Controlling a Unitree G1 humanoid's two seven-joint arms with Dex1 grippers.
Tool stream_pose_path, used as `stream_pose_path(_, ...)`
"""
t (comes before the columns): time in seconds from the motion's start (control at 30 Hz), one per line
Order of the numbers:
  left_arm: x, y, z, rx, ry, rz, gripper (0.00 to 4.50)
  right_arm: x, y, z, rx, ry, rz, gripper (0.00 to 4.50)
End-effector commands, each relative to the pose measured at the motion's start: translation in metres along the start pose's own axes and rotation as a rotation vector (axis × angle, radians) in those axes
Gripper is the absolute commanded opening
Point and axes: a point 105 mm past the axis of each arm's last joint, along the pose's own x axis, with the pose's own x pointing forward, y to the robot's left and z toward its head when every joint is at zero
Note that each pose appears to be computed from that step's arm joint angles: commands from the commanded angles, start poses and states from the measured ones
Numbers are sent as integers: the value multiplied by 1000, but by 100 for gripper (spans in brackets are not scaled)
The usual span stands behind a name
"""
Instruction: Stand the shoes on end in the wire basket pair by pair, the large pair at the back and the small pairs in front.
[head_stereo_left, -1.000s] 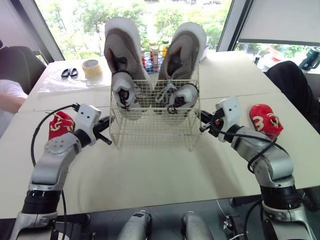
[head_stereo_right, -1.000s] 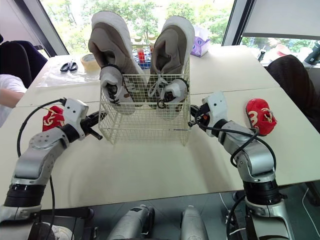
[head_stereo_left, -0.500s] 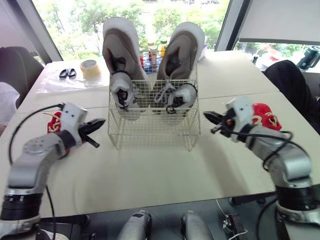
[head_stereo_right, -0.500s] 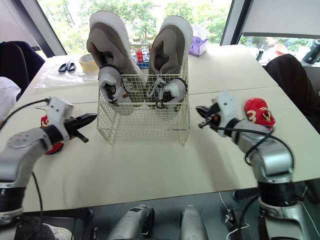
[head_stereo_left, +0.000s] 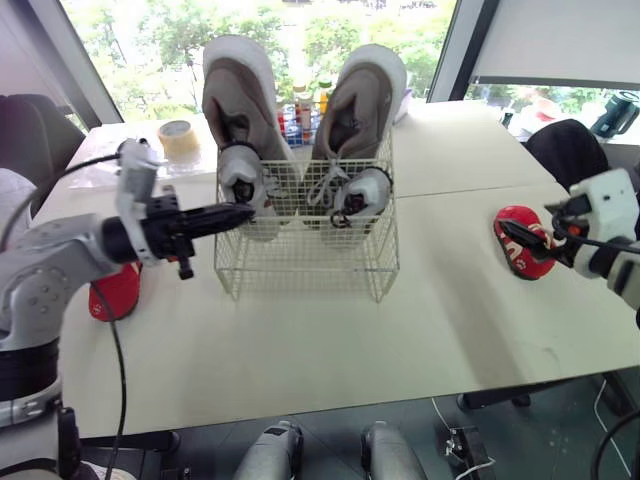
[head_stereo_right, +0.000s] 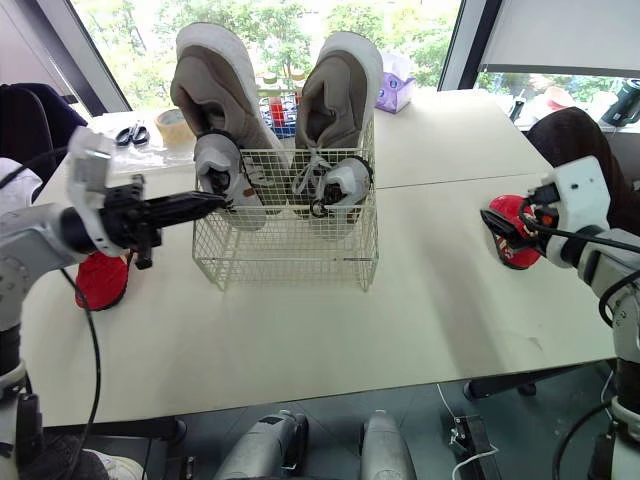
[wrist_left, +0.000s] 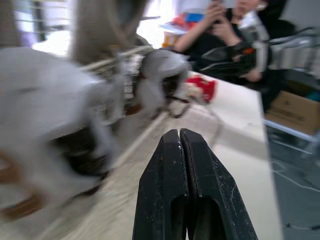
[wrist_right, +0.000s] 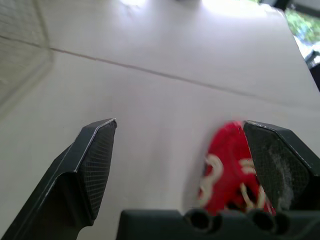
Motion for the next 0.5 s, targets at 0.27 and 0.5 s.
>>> stream_pose_path(0.27,16,-24,0,7,-2,-123,0,11,-25,-27,228,26,-46,444)
stream_pose_path(0.5,18,-22,-6,28,30,-107,0,27,-26,-45,278,80,-50,444)
